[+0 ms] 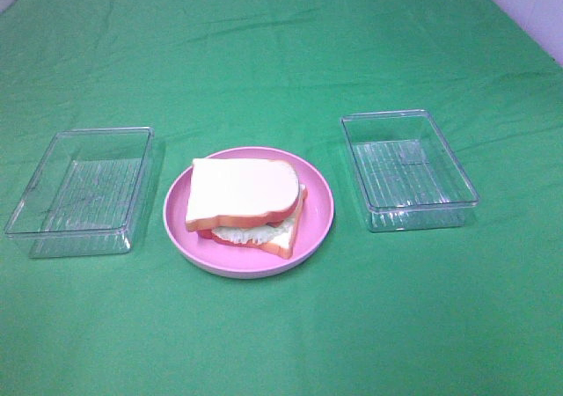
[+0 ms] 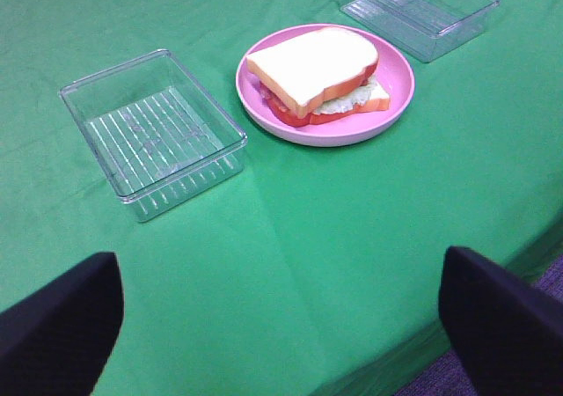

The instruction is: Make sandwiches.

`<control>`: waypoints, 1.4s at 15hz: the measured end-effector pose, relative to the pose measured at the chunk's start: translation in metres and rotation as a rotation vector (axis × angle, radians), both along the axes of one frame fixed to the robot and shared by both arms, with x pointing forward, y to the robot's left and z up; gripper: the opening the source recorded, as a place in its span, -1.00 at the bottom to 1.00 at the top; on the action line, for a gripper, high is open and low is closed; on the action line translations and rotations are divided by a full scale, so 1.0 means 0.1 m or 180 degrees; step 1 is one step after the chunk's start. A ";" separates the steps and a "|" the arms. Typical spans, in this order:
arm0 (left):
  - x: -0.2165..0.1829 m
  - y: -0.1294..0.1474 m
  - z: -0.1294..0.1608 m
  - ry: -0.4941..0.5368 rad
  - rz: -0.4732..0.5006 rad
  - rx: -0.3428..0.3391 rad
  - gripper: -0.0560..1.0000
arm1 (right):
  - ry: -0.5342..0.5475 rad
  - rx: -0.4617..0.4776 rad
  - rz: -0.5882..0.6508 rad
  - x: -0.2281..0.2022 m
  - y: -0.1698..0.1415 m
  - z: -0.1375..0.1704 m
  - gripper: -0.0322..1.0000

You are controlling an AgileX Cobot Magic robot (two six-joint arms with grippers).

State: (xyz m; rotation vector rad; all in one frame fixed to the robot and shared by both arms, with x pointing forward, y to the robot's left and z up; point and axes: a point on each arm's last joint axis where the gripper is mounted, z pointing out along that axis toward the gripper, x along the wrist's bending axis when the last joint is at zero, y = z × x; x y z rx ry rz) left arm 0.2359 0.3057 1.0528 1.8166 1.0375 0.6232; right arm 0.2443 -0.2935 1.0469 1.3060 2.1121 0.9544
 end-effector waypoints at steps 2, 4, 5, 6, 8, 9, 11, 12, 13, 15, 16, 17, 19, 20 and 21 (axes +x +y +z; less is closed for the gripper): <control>0.00 0.00 0.00 0.0000 0.0210 0.0000 0.84 | -0.0004 -0.0002 -0.0158 0.00 0.00 0.00 0.52; -0.01 -0.01 0.00 0.0000 0.0713 0.0000 0.84 | -0.0004 -0.0002 -0.0587 0.01 -0.01 0.00 0.52; -0.01 -0.01 0.00 0.0000 0.0914 0.0000 0.84 | -0.0004 -0.0002 -0.0797 0.01 -0.02 0.00 0.52; -0.02 -0.01 0.00 0.0000 0.1019 0.0000 0.84 | -0.0004 -0.0002 -0.0880 0.02 -0.02 0.00 0.52; -0.02 -0.02 0.00 0.0000 0.1346 0.0000 0.84 | -0.0004 -0.0002 -0.1217 0.02 -0.03 0.00 0.52; -0.02 -0.02 0.00 0.0000 0.1471 0.0000 0.84 | -0.0004 -0.0002 -0.1338 0.02 -0.03 0.00 0.52; -0.02 -0.02 0.00 0.0000 0.1623 0.0000 0.84 | -0.0051 0.0005 -0.1399 0.00 -0.03 0.00 0.52; -0.02 -0.02 0.00 0.0000 0.1642 0.0000 0.84 | -0.0102 0.0014 -0.1405 -0.02 -0.03 0.00 0.52; -0.02 -0.02 0.00 0.0000 0.1646 0.0000 0.84 | -0.0133 0.0019 -0.1405 -0.04 -0.03 0.00 0.52; -0.02 -0.02 0.00 0.0000 0.1646 0.0000 0.84 | -0.0298 0.0045 -0.1404 -0.12 -0.02 0.00 0.52; -0.02 -0.02 0.00 0.0000 0.1646 0.0000 0.84 | -0.0365 0.0056 -0.1404 -0.14 -0.02 0.00 0.52; -0.02 -0.02 0.00 0.0000 0.1649 0.0000 0.84 | -0.0393 0.0061 -0.1407 -0.16 -0.02 -0.01 0.52; -0.03 -0.02 0.00 0.0000 0.1728 0.0000 0.84 | -0.0412 0.0064 -0.1407 -0.17 -0.02 -0.01 0.52; -0.03 -0.02 0.00 0.0000 0.1757 0.0000 0.84 | -0.0412 0.0064 -0.1407 -0.17 -0.02 -0.01 0.52; -0.03 -0.02 0.00 0.0000 0.1824 0.0000 0.84 | -0.0412 0.0064 -0.1407 -0.17 -0.02 -0.01 0.52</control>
